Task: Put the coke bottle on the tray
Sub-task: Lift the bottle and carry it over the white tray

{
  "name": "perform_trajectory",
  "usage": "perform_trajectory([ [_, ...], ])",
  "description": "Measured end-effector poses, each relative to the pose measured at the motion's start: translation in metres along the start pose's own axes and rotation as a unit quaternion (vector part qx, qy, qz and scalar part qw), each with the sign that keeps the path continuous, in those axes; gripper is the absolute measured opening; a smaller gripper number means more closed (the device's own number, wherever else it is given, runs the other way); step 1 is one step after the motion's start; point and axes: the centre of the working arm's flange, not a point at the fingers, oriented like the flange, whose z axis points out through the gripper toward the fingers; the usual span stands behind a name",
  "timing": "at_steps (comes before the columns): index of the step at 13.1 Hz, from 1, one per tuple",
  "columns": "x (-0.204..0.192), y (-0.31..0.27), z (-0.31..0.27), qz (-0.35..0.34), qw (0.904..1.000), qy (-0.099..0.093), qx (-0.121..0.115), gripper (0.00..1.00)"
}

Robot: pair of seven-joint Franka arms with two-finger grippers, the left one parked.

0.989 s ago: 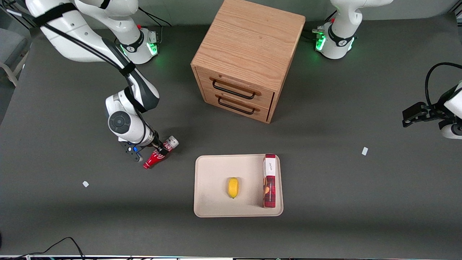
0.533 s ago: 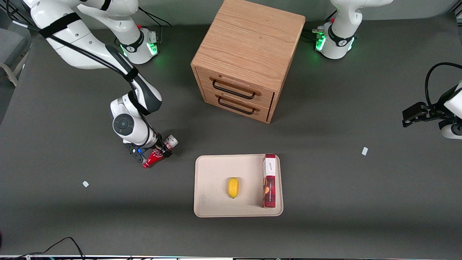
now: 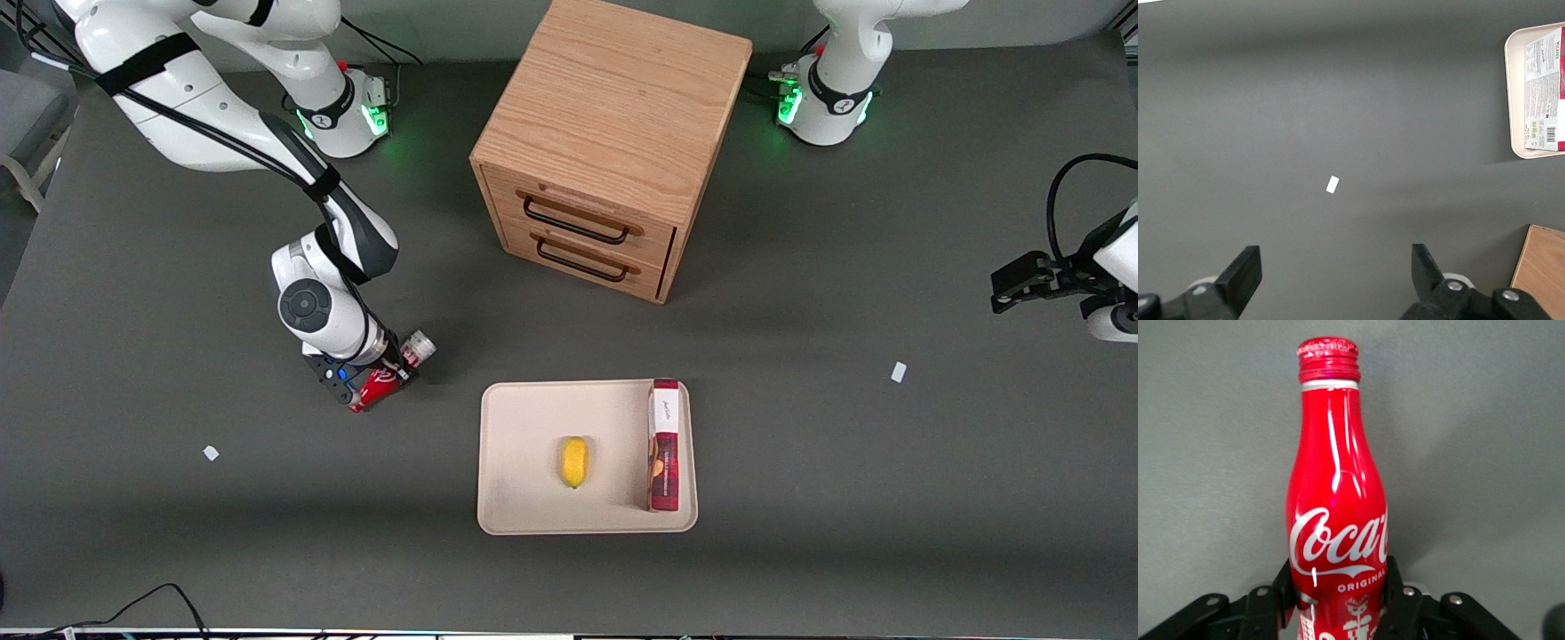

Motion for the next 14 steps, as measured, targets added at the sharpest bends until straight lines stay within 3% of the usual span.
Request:
perform_trajectory([
  [4,0.016,-0.037,-0.055,-0.013,0.9998,0.017,0.003,0.54],
  [6,0.008,-0.067,-0.102,-0.063,0.9976,0.025,0.011,0.54],
  [9,-0.009,-0.107,-0.17,-0.174,0.9839,0.04,0.013,0.54],
  [11,-0.024,-0.137,-0.204,-0.213,0.9762,0.041,0.017,0.54],
  [14,-0.053,-0.185,-0.194,-0.295,0.9536,0.058,0.024,0.54],
])
